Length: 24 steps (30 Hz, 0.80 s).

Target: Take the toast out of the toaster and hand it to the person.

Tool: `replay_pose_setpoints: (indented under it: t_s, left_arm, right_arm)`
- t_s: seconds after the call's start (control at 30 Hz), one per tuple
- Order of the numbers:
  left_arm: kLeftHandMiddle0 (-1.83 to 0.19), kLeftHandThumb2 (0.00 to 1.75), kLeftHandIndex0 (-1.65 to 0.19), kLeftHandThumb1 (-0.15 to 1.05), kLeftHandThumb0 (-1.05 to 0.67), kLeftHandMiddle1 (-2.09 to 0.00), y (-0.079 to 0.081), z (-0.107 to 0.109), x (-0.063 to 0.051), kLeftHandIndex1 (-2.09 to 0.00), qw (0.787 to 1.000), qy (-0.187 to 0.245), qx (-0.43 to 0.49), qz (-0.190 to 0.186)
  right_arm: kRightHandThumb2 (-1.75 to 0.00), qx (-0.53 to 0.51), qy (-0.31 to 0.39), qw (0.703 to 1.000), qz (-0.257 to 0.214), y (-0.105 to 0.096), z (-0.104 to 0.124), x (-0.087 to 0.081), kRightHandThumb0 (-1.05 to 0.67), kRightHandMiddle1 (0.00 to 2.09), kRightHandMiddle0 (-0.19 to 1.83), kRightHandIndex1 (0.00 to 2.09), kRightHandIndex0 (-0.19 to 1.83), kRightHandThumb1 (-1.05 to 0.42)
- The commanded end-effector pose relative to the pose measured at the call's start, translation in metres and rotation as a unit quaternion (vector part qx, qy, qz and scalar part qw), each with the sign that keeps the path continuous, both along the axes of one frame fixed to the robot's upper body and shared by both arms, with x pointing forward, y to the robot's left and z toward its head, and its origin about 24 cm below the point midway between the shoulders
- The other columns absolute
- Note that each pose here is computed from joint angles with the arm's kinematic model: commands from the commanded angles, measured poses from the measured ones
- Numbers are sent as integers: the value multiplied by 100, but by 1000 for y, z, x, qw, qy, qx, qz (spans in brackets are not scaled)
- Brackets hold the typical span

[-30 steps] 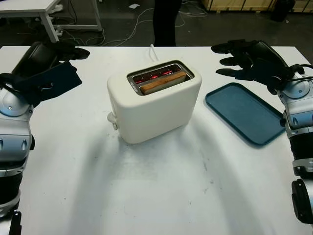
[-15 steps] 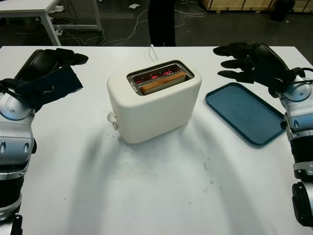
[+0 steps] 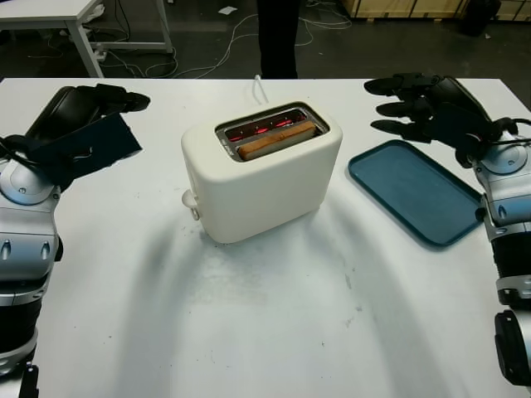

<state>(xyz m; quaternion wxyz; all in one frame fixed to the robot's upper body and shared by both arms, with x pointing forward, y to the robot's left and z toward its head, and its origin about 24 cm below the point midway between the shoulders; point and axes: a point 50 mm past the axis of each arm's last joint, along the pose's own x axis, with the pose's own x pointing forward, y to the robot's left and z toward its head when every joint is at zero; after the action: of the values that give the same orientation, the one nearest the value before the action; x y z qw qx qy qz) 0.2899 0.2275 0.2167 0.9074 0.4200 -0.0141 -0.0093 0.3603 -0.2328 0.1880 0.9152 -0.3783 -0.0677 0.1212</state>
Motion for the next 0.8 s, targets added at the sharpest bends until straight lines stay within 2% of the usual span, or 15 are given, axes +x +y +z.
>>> replay_pose_setpoints:
  t_s: [0.0,0.77]
  left_arm:
    - [-61,11,-64,92,-3,-27,-2,2,-2,-1,1000,-2,7,-11]
    - [-61,9,-63,92,-3,-27,-3,4,0,-1,1000,-1,13,-10]
  right_arm:
    - [-12,5,3,1000,-1,3,-2,1,-43,1,56,0,65,-92]
    - [-8,14,14,1000,5,6,0,2,-47,0,58,1,67,-92]
